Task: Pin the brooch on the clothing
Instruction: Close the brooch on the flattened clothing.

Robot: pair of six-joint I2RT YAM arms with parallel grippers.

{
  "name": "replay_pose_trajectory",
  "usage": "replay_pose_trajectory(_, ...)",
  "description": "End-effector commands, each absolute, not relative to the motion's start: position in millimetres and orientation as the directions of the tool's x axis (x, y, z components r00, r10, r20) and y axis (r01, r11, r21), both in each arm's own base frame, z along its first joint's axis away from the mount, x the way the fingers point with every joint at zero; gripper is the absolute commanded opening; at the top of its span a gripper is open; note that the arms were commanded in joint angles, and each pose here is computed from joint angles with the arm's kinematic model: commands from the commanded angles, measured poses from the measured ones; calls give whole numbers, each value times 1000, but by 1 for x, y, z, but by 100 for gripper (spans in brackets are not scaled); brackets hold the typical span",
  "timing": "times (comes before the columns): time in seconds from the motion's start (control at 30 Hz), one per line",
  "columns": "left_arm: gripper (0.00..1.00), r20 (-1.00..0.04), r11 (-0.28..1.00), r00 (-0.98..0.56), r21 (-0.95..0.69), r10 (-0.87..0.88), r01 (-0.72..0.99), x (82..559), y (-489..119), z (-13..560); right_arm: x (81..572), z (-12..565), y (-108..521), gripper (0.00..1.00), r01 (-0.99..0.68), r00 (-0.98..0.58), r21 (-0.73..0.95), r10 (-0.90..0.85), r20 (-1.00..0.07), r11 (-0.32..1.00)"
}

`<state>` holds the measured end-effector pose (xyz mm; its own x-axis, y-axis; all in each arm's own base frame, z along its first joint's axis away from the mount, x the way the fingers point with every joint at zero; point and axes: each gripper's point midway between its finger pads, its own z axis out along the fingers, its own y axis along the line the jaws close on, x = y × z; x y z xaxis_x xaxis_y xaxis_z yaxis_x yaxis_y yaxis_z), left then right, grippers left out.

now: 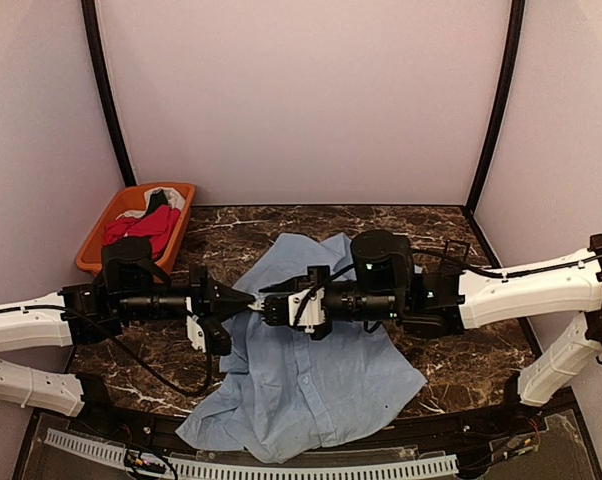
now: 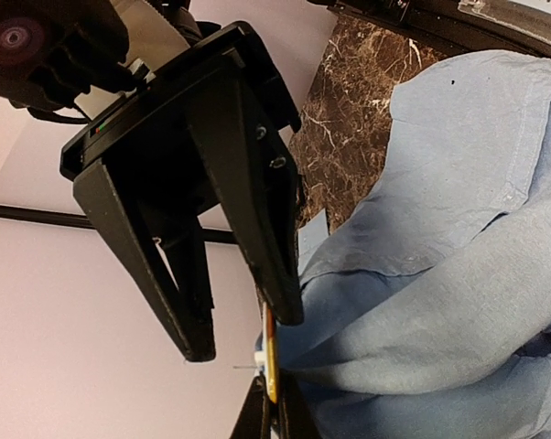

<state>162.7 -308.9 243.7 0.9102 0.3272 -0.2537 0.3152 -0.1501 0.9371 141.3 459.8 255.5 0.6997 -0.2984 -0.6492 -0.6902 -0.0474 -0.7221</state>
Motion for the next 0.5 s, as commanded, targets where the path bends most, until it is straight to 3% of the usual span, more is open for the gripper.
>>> replay_pose_trajectory(0.0, 1, -228, -213, 928, 931, 293, 296, 153, -308, 237, 138, 259, 467, 31, -705, 694, -705, -279, -664, -75)
replay_pose_trajectory(0.47, 1, -196, -264, 945, 927, 263, 266, 145, -307, 231, 137, 249, 472, 32, -716, 686, -690, -288, -668, -105)
